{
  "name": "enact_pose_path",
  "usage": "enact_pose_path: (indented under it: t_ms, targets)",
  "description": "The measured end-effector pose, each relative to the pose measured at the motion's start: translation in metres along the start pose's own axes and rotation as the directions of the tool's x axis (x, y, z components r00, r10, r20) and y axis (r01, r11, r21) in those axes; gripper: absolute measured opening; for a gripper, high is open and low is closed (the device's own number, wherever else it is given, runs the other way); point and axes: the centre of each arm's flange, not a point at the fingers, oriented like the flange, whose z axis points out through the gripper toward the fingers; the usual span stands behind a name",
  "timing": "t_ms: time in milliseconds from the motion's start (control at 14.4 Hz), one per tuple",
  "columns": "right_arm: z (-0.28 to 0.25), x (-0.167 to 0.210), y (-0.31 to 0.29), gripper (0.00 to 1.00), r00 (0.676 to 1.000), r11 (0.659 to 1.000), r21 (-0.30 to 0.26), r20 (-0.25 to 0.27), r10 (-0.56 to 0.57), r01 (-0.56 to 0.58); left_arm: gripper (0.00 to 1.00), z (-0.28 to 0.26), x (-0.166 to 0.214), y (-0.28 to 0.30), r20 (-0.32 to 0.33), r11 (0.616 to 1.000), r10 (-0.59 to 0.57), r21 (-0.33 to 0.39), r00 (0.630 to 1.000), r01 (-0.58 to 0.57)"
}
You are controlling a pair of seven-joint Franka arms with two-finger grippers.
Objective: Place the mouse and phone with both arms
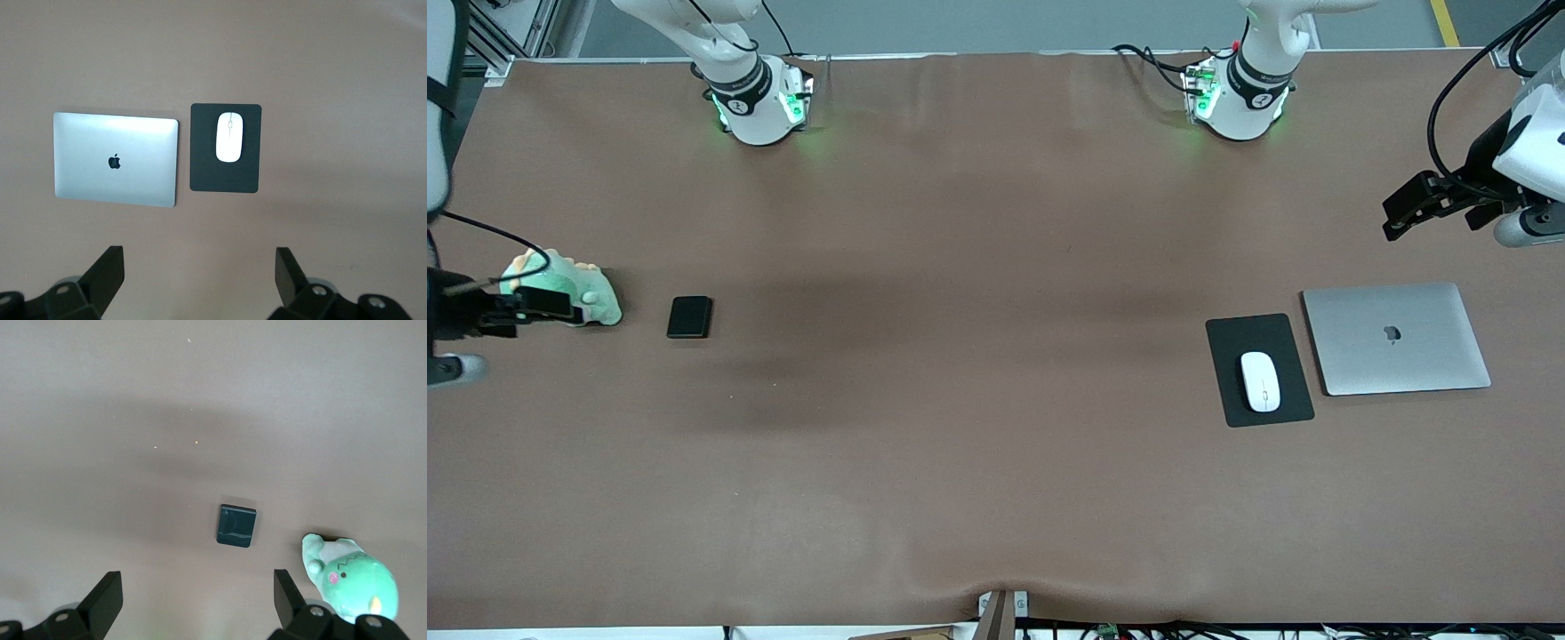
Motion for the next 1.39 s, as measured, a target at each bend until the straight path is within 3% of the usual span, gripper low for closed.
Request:
enact_pose_path:
  t_ms: [277,624,1040,1386]
  targets:
    - [-0.038,-0.012,-0.033,1.00,0.999,0.999,-0.031,-0.022,-0.045,0.044,1.00,-0.002,0.000,0.000,-0.004,1.000,0.001,-0.001,1.000,-0.001]
    - [-0.107,-0.077,-0.064,1.00,0.994,0.996,-0.053,-0.079,-0.070,0.066,1.00,-0.002,0.000,0.001,-0.003,1.000,0.005,-0.001,1.000,-0.005]
    - [-0.093,-0.123,-0.087,1.00,0.997,0.998,-0.058,-0.074,0.025,-0.029,1.00,-0.004,0.002,-0.008,-0.007,0.999,0.046,-0.001,0.999,-0.046]
    - [-0.085,-0.134,-0.081,1.00,0.995,0.996,-0.066,-0.085,0.051,-0.057,1.00,-0.008,0.001,-0.004,-0.014,0.999,0.052,-0.002,0.999,-0.052]
